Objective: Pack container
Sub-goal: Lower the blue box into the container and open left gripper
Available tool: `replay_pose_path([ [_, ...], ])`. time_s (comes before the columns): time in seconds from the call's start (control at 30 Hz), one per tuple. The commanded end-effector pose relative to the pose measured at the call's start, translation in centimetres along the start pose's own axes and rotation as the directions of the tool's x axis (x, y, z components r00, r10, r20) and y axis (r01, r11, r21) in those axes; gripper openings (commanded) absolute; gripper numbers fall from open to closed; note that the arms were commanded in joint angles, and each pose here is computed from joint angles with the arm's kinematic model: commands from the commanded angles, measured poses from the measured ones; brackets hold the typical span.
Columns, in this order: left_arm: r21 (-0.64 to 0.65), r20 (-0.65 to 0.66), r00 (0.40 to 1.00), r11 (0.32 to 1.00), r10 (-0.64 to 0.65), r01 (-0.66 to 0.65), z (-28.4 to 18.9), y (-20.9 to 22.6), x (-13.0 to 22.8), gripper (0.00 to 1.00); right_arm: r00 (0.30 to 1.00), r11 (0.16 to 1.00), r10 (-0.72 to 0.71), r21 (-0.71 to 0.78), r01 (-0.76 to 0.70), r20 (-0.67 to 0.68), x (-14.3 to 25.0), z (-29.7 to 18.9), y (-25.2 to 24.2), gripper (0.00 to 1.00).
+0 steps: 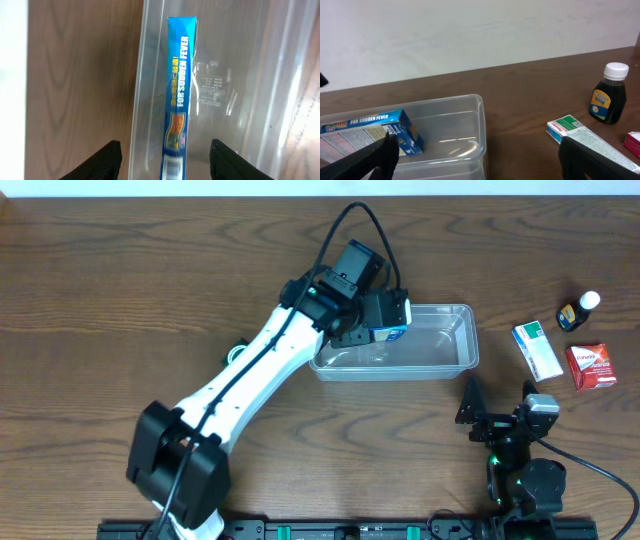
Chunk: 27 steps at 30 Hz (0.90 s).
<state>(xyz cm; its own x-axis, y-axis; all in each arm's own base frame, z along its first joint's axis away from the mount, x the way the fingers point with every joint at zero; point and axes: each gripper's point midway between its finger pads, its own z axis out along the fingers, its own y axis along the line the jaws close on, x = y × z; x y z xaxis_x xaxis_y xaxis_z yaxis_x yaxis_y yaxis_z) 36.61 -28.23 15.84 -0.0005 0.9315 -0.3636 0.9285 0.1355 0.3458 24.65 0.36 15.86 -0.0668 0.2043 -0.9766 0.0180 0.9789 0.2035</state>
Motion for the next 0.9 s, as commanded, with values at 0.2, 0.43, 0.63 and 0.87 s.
replay_pose_path([
  [0.2,0.044,0.056,0.998,0.999,-0.020,0.017,0.2,-0.5,-1.1,0.09,1.000,1.000,0.014,0.014,-0.014,0.002,0.0,0.0,-0.3,0.99],
  [0.43,0.052,0.046,0.999,0.998,-0.021,0.018,2.2,-0.4,-0.9,0.06,1.000,1.000,0.014,0.014,-0.014,0.002,0.0,0.0,-0.3,0.99],
  [0.63,0.025,0.064,0.998,0.999,-0.021,0.019,4.2,0.4,-1.3,0.06,1.000,1.000,0.014,0.014,-0.014,0.002,0.0,0.0,-0.3,0.99],
  [0.87,-0.053,0.044,0.998,0.997,-0.045,0.048,4.7,2.1,-1.1,0.06,1.000,1.000,0.014,0.014,-0.014,0.002,0.0,0.0,-0.3,0.99],
])
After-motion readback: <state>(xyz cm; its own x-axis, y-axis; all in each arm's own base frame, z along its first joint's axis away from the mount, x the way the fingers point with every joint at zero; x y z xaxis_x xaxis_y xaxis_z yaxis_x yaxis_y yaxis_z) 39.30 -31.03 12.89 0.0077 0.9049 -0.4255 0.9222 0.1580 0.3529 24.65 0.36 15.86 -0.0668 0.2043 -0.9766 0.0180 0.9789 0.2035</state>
